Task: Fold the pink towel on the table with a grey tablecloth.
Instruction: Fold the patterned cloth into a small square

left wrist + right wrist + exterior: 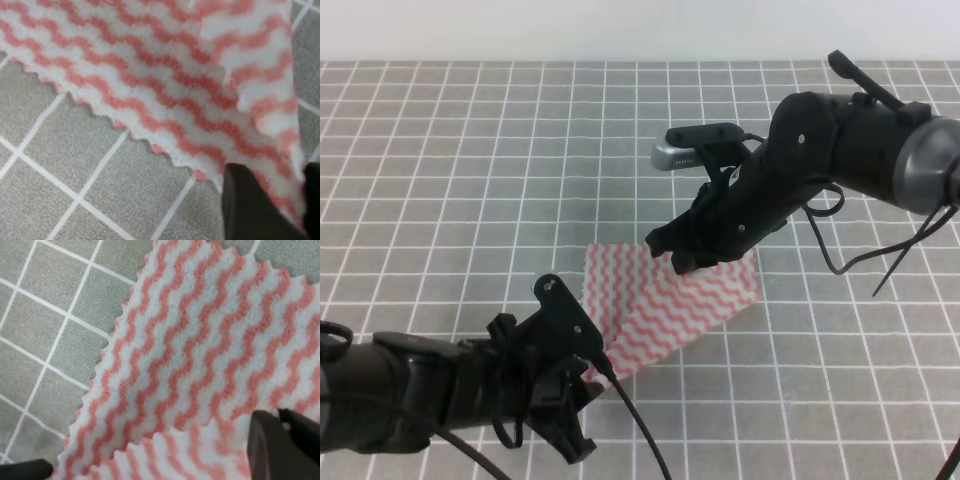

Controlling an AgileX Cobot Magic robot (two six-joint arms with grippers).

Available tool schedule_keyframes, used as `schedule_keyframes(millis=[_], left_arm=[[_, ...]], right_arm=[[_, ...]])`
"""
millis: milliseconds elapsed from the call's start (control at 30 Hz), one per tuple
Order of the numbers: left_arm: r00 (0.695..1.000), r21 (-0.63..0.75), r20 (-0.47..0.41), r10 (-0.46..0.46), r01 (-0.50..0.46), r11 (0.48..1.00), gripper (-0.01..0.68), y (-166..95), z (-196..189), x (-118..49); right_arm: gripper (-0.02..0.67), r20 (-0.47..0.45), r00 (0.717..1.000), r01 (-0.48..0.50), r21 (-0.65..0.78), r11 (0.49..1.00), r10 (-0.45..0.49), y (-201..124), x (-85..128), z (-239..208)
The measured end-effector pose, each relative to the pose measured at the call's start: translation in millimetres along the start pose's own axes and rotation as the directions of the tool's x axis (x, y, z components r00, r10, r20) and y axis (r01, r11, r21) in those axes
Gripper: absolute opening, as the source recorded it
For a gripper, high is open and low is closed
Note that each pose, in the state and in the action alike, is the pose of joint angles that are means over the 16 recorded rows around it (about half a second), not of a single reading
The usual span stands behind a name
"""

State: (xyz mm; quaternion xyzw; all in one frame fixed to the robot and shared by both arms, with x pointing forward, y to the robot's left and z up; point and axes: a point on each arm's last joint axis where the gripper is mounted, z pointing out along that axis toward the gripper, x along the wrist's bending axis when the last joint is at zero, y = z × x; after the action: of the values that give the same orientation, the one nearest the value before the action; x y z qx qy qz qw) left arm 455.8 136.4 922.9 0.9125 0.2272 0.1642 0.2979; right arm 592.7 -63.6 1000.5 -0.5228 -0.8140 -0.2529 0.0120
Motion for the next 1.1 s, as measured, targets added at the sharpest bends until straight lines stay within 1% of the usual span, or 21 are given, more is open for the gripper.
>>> schedule_keyframes(millis=[167,367,433,767,967,1100], left_arm=[[0.999,0.007,0.008,0.031,-0.031,1.0,0.082,-1,3,-0.6],[0.998,0.011,0.015,0.058,-0.058,0.998,0.014,-1,6,-0.4],[0.998,0.01,0.015,0.063,-0.063,0.998,0.004,0,6,0.0],[0.999,-0.021,-0.012,0.039,-0.039,0.999,-0.001,12,5,6.4],[0.998,-0.042,-0.051,0.043,-0.045,0.998,-0.001,24,4,14.3],[0.994,-0.054,-0.087,0.065,-0.069,0.996,-0.001,33,4,21.4]], right_arm=[[-0.012,-0.002,1.0,-0.001,-0.002,1.0,0.001,0,0,-1],[-0.011,-0.002,1.0,-0.003,-0.001,1.0,0.003,0,0,-1],[-0.011,-0.001,1.0,-0.005,-0.002,1.0,0.005,0,-1,-1],[-0.011,0.008,0.999,-0.036,-0.006,0.999,0.036,2,-13,-3],[-0.011,0.016,0.998,-0.064,-0.005,0.998,0.065,4,-24,-6],[-0.011,0.019,0.997,-0.08,-0.003,0.997,0.08,4,-31,-8]])
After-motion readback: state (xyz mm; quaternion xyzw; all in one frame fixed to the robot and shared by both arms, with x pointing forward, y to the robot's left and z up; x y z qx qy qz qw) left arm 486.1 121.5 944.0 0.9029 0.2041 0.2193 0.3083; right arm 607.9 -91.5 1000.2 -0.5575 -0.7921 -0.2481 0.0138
